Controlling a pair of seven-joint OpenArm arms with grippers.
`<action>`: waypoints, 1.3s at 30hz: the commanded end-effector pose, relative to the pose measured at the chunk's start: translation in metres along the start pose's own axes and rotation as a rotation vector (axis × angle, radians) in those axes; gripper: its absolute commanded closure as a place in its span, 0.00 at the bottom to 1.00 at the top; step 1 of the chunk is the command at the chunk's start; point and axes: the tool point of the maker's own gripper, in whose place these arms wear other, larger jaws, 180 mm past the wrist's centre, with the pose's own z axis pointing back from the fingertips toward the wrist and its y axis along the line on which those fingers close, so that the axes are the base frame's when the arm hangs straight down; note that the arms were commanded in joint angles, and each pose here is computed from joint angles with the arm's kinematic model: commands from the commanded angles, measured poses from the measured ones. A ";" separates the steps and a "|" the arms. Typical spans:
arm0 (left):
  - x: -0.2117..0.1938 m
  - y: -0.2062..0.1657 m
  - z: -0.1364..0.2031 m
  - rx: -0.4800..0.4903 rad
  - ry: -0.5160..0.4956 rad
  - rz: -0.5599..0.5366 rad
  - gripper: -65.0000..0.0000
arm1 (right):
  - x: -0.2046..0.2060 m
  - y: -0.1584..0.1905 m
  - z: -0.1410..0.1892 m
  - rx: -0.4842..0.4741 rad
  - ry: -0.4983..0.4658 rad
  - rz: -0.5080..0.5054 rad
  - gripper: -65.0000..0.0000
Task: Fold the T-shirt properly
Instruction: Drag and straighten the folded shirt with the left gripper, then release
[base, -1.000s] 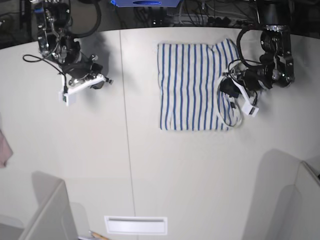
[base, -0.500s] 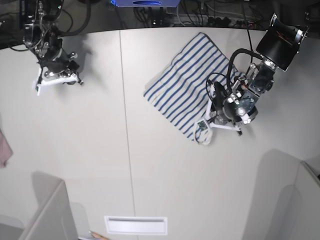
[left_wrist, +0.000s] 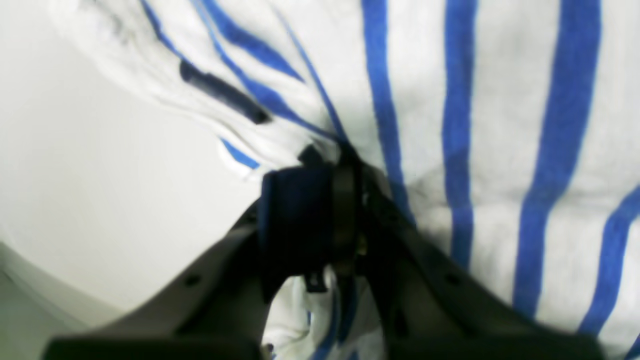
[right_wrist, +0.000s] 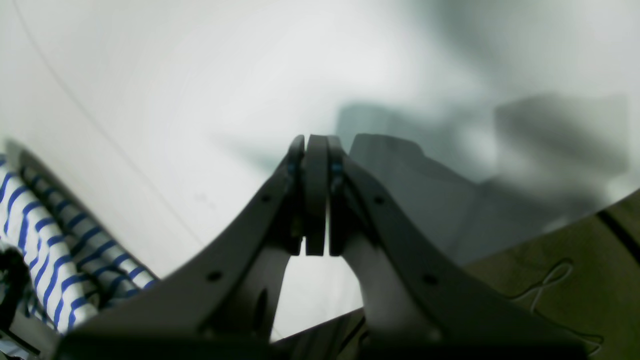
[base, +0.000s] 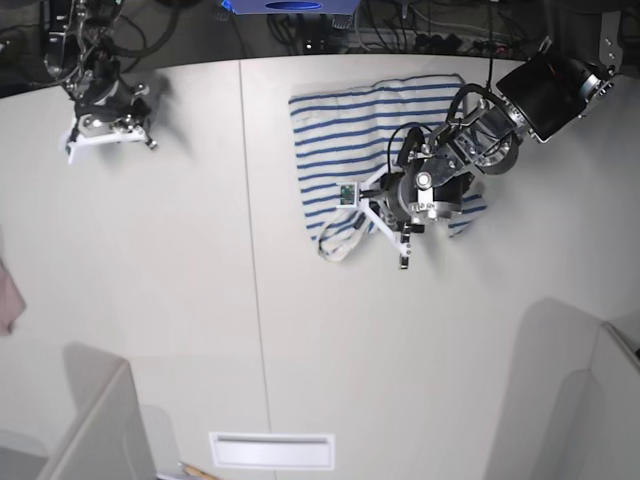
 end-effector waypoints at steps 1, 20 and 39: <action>0.016 0.005 0.003 0.000 -0.057 -0.017 1.00 | 0.012 0.003 0.004 0.007 -0.041 0.020 1.00; 0.007 0.011 -0.034 -0.049 0.046 0.015 1.00 | 0.010 0.015 0.001 0.038 -0.043 -0.014 1.00; 0.016 0.054 -0.017 0.048 0.022 -0.001 0.21 | 0.006 0.018 0.000 0.043 -0.030 -0.010 1.00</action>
